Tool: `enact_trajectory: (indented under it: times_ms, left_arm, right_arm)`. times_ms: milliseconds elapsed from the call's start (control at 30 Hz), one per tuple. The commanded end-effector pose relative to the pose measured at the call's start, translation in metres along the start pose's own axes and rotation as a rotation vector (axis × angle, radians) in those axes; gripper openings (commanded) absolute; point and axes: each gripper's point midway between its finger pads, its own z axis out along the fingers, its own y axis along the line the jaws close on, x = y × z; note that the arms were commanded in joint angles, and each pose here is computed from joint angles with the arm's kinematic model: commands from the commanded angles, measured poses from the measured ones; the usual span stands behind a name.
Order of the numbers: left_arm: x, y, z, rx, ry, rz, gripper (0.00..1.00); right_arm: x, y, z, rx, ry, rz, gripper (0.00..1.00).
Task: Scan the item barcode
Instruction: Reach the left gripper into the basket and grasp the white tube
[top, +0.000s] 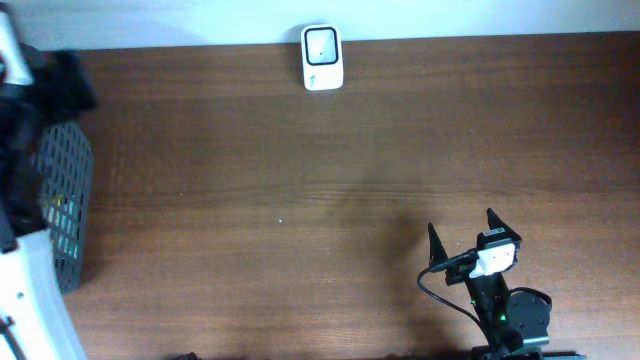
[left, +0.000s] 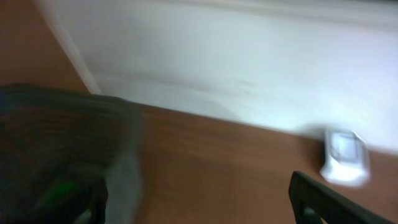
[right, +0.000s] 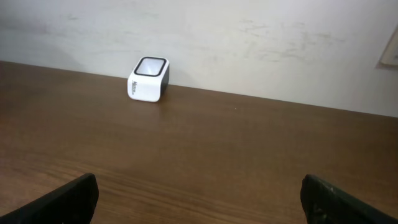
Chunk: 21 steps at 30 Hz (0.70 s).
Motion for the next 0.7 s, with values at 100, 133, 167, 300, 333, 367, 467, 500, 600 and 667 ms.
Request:
enact_trajectory:
  times_ms: [100, 133, 167, 300, 333, 367, 467, 500, 600, 667]
  left_arm:
    - [0.02, 0.139, 0.002, -0.446, 0.058, -0.214, 0.99]
    - [0.03, 0.153, 0.002, -0.483, 0.085, -0.242, 0.99]
    - [0.045, 0.171, 0.002, -0.523, 0.134, -0.274, 0.99]
    - [0.1, 0.213, 0.003, -0.632, 0.302, -0.401, 0.99]
    - [0.112, 0.222, 0.003, -0.658, 0.336, -0.418, 0.99]
    - [0.123, 0.229, 0.004, -0.673, 0.364, -0.431, 0.99]
    - [0.153, 0.246, 0.007, -0.701, 0.424, -0.452, 0.99]
    - [0.165, 0.25, 0.009, -0.697, 0.454, -0.427, 0.99]
    - [0.196, 0.255, 0.024, -0.674, 0.523, -0.345, 0.99]
    - [0.219, 0.256, 0.033, -0.668, 0.55, -0.337, 0.99]
  right_arm:
    - [0.002, 0.0, 0.0, 0.0, -0.002, -0.003, 0.98]
    - [0.002, 0.0, 0.0, 0.0, -0.002, -0.003, 0.98]
    - [0.002, 0.0, 0.0, 0.0, -0.002, -0.003, 0.98]
    - [0.002, 0.0, 0.0, 0.0, -0.002, -0.003, 0.98]
    - [0.002, 0.0, 0.0, 0.0, -0.002, -0.003, 0.98]
    - [0.002, 0.0, 0.0, 0.0, -0.002, -0.003, 0.98]
    - [0.002, 0.0, 0.0, 0.0, -0.002, -0.003, 0.98]
    - [0.002, 0.0, 0.0, 0.0, -0.002, -0.003, 0.98]
    - [0.002, 0.0, 0.0, 0.0, -0.002, -0.003, 0.98]
    - [0.002, 0.0, 0.0, 0.0, -0.002, -0.003, 0.98]
